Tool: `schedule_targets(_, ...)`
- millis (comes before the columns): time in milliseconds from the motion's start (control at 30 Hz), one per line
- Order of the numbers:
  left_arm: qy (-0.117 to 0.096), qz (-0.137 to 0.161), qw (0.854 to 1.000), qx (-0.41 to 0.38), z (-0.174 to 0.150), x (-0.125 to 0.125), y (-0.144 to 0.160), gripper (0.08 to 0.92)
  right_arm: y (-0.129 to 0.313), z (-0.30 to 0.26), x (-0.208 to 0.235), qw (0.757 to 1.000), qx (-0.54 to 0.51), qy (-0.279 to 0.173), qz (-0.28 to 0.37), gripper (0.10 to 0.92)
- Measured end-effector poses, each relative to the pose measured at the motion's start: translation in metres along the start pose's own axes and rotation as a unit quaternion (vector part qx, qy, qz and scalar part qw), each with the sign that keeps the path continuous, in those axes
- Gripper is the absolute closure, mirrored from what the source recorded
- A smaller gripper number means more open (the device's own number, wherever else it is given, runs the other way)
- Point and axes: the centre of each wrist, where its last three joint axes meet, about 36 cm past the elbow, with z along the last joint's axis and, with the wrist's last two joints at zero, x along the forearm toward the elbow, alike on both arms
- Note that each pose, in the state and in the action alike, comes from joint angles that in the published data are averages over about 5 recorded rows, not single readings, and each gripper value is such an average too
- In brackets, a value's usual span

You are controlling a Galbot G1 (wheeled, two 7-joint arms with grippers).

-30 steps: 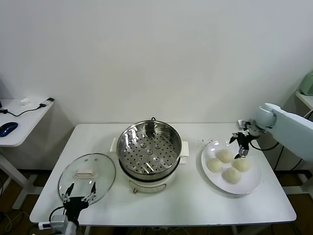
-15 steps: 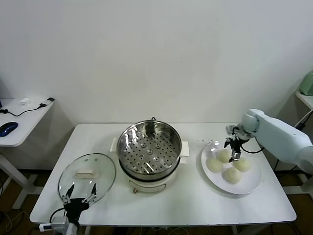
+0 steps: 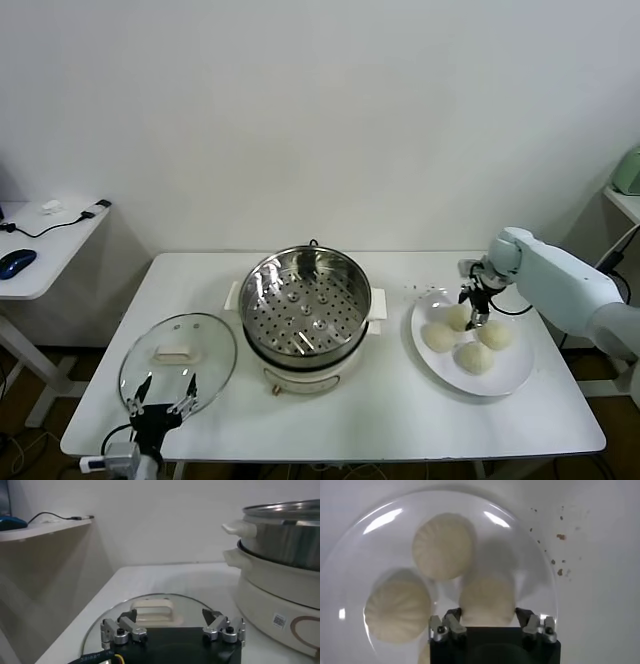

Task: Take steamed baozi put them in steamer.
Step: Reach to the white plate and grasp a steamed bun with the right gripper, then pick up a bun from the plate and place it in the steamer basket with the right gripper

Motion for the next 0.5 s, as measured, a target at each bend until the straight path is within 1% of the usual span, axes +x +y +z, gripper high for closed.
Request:
schedule_targets(133, -0.001, 0.0, 1.0, 0.001, -0.001, 0.002, -0.002, 0.177, -0.002, -0.002, 0.009, 1.0, 0.01, -0.007, 0.006, 0.359)
schedule_targets(267, -0.001, 0.002, 1.0, 0.0, -0.002, 0.004, -0.003, 0.177, -0.007, -0.007, 0.031, 0.999, 0.027, -0.015, 0.016, 0.36)
schedule_targets(400, -0.002, 0.004, 1.0, -0.001, -0.003, 0.007, -0.005, 0.177, -0.016, -0.025, 0.069, 0.997, 0.059, -0.028, 0.03, 0.361)
schedule_targets(500, -0.003, 0.006, 1.0, -0.002, -0.005, 0.008, -0.005, 0.177, -0.026, -0.048, 0.107, 0.994, 0.095, -0.042, 0.045, 0.361)
